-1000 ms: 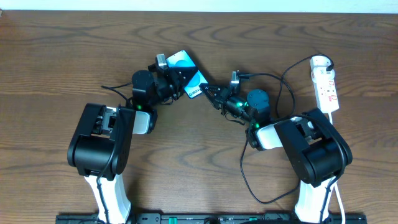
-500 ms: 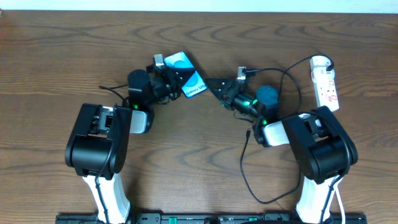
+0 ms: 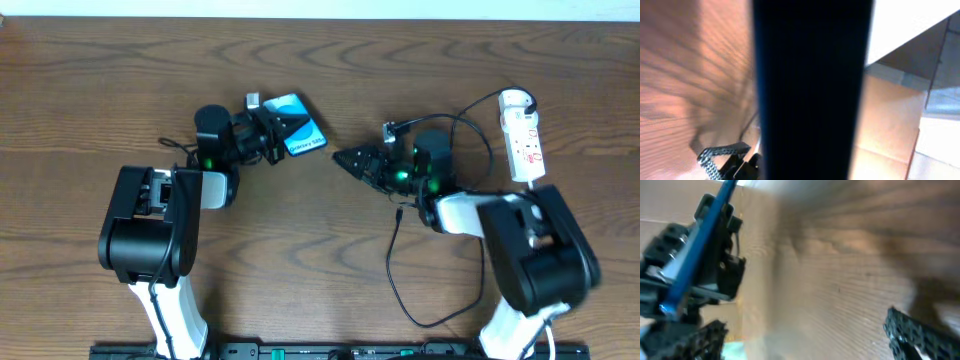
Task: Plug charger to phone and switch on socket
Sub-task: 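Move the right gripper toward the black cable's USB-C plug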
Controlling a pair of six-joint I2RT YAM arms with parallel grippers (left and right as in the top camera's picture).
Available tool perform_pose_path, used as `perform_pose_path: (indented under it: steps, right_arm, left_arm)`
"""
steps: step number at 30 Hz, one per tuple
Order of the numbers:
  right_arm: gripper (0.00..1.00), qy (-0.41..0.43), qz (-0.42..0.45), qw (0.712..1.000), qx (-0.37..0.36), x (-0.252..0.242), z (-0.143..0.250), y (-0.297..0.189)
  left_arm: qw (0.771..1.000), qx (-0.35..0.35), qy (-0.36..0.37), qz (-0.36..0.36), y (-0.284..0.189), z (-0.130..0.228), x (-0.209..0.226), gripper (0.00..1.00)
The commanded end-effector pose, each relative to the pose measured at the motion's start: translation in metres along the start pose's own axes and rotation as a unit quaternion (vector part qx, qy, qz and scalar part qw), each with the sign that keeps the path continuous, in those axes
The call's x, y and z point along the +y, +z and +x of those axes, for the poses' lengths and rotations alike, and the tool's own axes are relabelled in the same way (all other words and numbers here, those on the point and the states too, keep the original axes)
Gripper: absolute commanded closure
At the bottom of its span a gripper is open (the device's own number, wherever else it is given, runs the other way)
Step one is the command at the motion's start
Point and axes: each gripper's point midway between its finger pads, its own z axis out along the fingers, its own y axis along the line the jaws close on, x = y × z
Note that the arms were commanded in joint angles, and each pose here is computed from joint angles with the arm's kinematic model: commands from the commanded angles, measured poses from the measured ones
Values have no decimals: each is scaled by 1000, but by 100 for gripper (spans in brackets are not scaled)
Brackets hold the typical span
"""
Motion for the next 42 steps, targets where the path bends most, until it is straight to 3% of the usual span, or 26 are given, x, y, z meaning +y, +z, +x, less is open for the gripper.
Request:
perform_pose_path:
  steps: [1, 8, 13, 20, 23, 26, 42]
  right_arm:
    - [1, -119, 25, 992, -43, 23, -20, -18]
    - [1, -178, 143, 972, -61, 22, -20, -61]
    - [1, -164, 195, 966, -49, 8, -10, -75]
    - [1, -137, 262, 955, -28, -21, 3, -87]
    - [1, -127, 289, 949, -22, -32, 7, -93]
    - [1, -125, 293, 948, -19, -33, 9, -94]
    - [1, -124, 293, 948, -18, -34, 9, -94]
  left_arm:
    - [999, 43, -3, 16, 4, 9, -26, 93]
    - [994, 52, -93, 13, 5, 11, -29, 93]
    - [988, 54, -146, 7, 5, 12, -28, 93]
    - [987, 69, -147, 2, 5, 17, -27, 93]
    - [974, 82, -207, -29, 4, 22, -12, 93]
    - [967, 84, -234, -47, 3, 24, -2, 92]
    - [969, 94, -223, -46, 3, 27, -4, 92]
